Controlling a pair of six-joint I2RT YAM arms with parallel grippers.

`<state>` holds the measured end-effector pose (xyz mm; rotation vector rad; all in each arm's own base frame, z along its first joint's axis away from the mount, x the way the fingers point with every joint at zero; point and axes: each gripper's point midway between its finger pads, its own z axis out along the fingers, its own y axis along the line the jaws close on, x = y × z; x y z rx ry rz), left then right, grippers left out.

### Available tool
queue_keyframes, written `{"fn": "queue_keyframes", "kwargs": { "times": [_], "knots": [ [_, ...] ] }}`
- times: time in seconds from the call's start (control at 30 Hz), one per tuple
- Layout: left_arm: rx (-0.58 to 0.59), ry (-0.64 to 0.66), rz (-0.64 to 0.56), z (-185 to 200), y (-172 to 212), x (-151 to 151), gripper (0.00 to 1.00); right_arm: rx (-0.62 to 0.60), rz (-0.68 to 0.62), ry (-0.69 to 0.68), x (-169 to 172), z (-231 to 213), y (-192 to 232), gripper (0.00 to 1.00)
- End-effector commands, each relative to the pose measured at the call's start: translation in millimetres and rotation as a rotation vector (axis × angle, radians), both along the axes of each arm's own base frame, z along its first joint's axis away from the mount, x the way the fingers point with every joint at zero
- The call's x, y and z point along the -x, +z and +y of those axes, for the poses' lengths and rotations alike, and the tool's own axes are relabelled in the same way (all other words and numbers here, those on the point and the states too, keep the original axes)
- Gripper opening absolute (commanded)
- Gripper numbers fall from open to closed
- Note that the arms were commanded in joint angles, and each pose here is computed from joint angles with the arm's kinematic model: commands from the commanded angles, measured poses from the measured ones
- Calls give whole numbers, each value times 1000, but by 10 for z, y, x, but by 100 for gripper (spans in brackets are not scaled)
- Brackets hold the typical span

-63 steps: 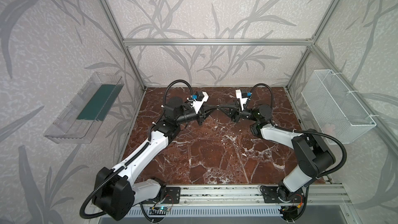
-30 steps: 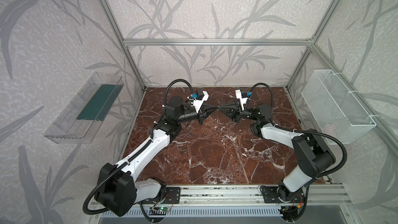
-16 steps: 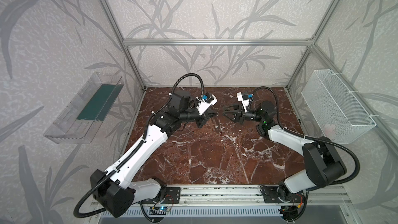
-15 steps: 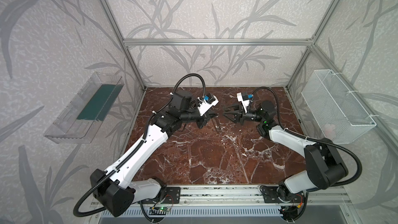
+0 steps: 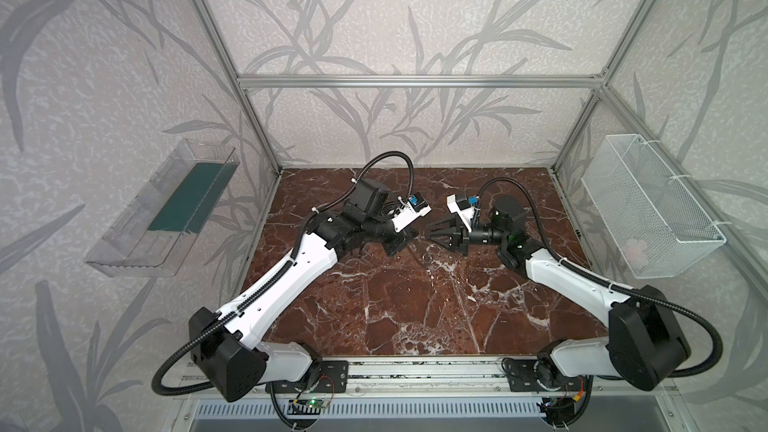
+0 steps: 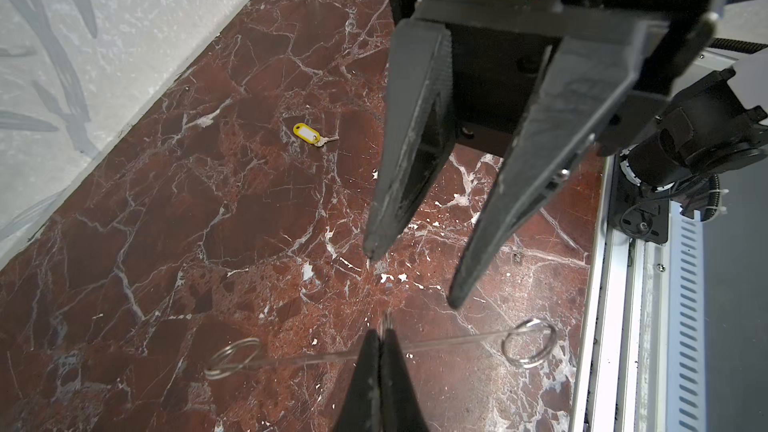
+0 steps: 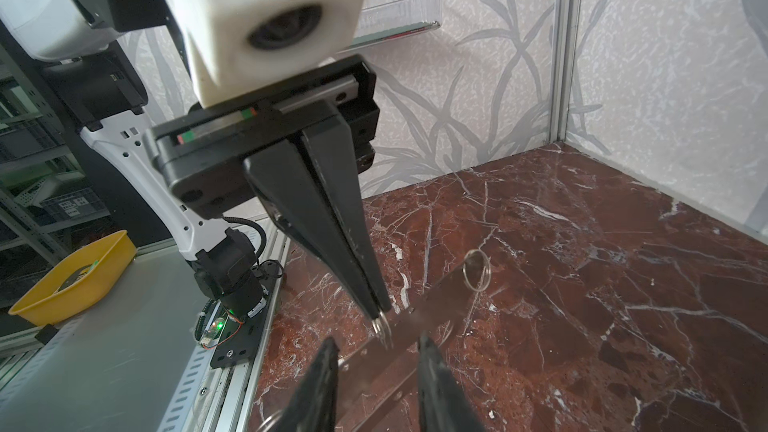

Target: Put the keys on the keyring

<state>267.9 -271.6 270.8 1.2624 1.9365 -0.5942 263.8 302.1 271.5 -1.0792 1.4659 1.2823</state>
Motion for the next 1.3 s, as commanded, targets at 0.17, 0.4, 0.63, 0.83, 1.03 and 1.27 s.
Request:
{"fn": "queue_keyframes", "kwargs": {
  "times": [0.17,0.4,0.63,0.83,1.03,1.27],
  "knots": [
    [57,-59,-53,-30,220,138,0,12,-11,36,81,24,-26,29],
    [70,-72,-34,-85,197,141,0,14,-4,86,157,165,-52,26],
    [68,-82,-22,-116,154,144,0,-7,-4,86,153,206,-17,22],
    [59,-82,-15,-117,105,141,0,-8,-12,50,93,191,4,21],
    [61,-89,-10,-113,87,172,0,-28,-16,28,32,141,56,19],
    [70,-96,-7,-133,100,169,0,-44,-6,59,50,168,92,9]
  ]
}}
